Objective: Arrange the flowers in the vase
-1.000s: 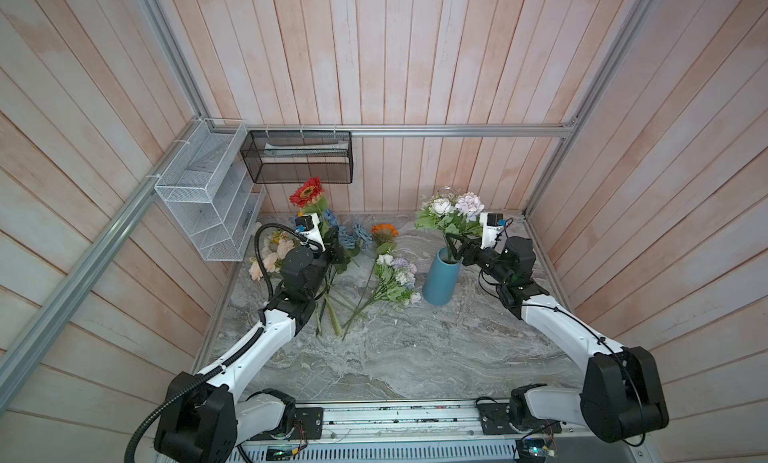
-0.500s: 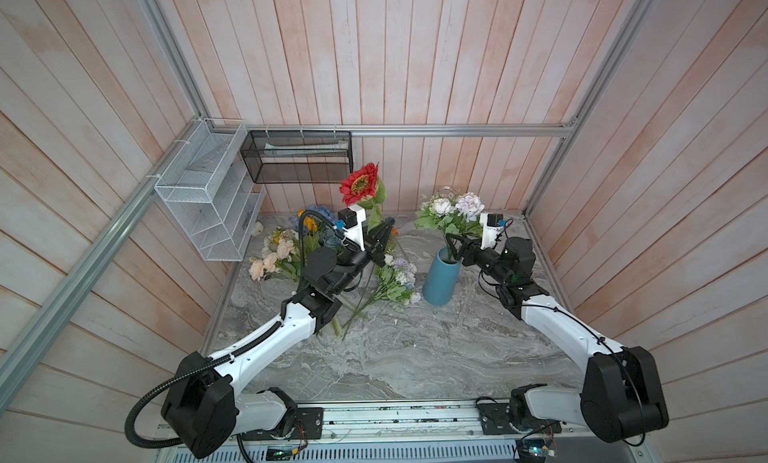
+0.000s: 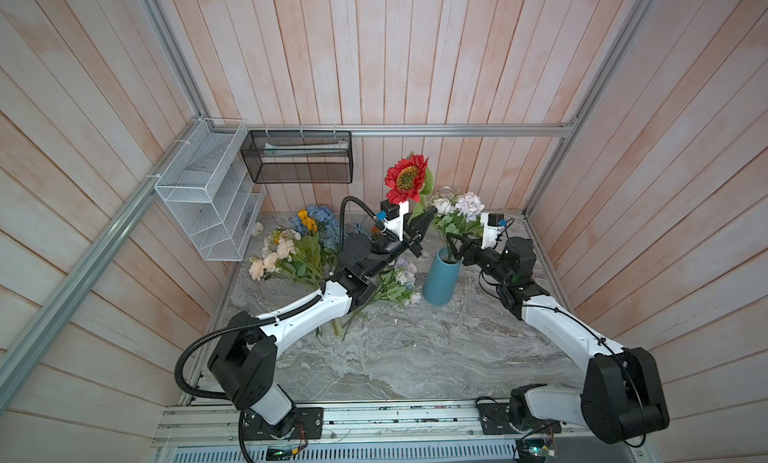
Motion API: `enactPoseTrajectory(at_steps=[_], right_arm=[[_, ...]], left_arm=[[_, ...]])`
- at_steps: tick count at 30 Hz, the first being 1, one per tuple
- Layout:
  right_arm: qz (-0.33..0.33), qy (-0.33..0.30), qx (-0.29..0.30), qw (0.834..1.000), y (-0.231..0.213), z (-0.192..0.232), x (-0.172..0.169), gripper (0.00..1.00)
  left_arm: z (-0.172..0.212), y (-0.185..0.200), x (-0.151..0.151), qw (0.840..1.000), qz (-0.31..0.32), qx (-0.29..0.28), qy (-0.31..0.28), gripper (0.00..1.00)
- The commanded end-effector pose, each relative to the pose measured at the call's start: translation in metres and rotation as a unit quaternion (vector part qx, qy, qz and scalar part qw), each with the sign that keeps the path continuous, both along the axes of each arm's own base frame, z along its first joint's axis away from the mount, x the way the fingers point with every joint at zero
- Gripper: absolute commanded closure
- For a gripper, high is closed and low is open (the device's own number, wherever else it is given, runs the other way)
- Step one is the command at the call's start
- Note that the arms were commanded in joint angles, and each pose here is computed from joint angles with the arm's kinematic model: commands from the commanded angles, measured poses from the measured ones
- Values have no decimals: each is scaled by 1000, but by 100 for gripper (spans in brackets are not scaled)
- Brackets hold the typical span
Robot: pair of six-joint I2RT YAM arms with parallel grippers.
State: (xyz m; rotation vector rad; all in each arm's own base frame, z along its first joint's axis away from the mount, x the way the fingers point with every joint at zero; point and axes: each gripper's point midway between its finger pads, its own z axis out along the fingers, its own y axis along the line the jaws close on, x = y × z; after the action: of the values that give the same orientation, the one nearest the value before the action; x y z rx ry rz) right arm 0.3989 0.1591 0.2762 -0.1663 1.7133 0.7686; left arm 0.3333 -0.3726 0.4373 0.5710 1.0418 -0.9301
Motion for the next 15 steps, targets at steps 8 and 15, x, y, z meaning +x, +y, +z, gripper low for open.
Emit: enactPoseTrajectory(at_steps=[8,15], right_arm=[[-13,-5,-1,1000,-6,1,-3,30],[-13,-8,-5,1000,-6,2,-6,30]], left_arm=[[-46,-29,28,998,39,52,-15,100],[-86,-46,47,995,46,90,13,100]])
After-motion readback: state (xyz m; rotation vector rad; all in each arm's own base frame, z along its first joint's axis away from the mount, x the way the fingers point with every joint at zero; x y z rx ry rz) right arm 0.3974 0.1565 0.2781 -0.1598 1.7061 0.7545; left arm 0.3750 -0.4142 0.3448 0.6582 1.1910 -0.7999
